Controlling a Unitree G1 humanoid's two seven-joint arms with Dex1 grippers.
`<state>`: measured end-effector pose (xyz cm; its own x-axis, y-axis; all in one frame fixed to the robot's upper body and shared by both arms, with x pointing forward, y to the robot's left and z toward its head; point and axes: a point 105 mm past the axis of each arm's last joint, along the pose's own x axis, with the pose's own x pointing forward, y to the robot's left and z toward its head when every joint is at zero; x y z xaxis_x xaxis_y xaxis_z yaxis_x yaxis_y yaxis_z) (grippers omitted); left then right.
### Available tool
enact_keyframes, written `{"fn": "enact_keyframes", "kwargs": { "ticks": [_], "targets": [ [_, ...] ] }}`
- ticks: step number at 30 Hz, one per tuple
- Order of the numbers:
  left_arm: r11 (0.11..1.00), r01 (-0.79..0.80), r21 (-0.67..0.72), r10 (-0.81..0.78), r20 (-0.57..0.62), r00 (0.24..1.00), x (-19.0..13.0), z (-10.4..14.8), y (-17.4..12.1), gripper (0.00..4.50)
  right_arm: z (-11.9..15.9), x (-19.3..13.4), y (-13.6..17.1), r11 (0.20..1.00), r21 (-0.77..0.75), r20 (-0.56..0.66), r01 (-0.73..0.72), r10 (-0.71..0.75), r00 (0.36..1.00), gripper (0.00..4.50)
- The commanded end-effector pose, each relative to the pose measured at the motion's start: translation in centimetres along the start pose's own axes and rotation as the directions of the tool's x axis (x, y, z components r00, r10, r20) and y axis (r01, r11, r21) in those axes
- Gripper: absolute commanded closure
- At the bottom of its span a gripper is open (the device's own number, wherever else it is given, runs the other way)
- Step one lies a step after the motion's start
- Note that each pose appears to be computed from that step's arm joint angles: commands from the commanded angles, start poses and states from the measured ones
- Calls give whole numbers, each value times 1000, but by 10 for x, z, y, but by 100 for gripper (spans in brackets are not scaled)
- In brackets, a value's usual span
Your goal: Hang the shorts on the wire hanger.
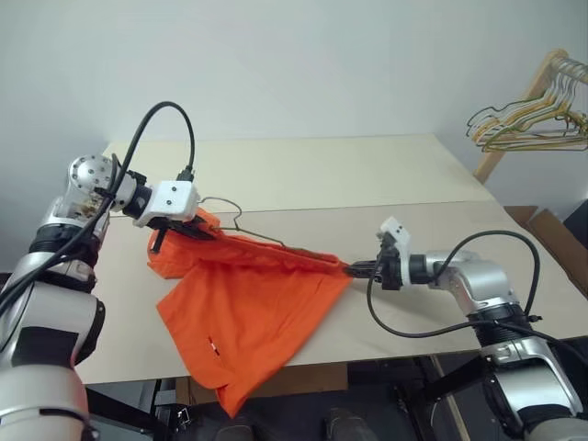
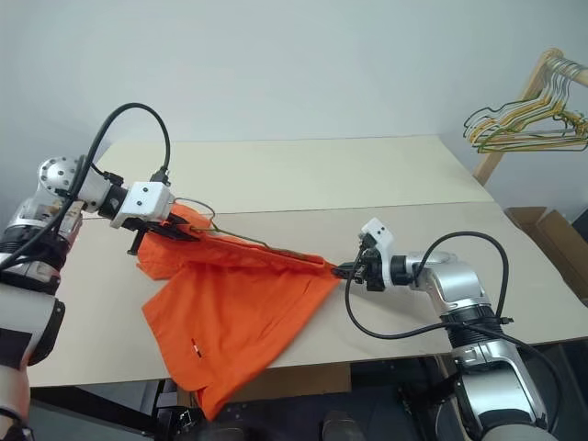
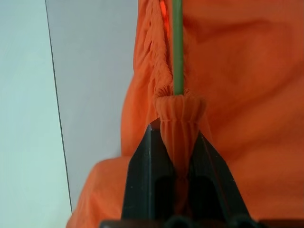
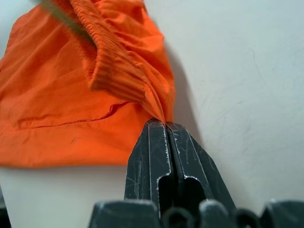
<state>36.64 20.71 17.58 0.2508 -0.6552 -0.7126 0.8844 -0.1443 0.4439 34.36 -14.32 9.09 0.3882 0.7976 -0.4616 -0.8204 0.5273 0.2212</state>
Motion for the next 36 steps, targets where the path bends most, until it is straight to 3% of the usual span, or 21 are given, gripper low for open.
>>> {"fn": "enact_keyframes", "kwargs": {
  "ticks": [1,5,10,16,20,29,32,36],
  "targets": [
    [995,-98,1,98,-40,994,-15,-3,12,450,27,-23,-4,991,-126,1,52,-52,999,443],
    [987,-157,31,157,-12,987,-12,6,23,450,50,-33,10,922,-382,-39,62,-83,996,443],
    [985,-155,78,154,17,988,-9,20,30,450,93,-46,44,676,-736,-15,36,-69,997,443],
    [977,-146,155,140,49,989,-2,38,35,450,125,-52,72,549,-836,-17,5,-34,999,443],
    [968,-170,182,153,101,983,0,52,39,450,123,-47,82,524,-850,-65,-52,-7,998,443],
    [969,-151,194,128,128,984,0,56,30,450,127,-29,69,633,-773,-20,28,-67,998,443],
    [970,-142,195,119,126,985,2,54,26,450,126,-27,62,635,-770,-6,62,-105,994,443],
    [971,-165,171,139,157,978,3,56,26,450,110,-30,61,634,-774,-64,12,-97,993,359]
  ]
}}
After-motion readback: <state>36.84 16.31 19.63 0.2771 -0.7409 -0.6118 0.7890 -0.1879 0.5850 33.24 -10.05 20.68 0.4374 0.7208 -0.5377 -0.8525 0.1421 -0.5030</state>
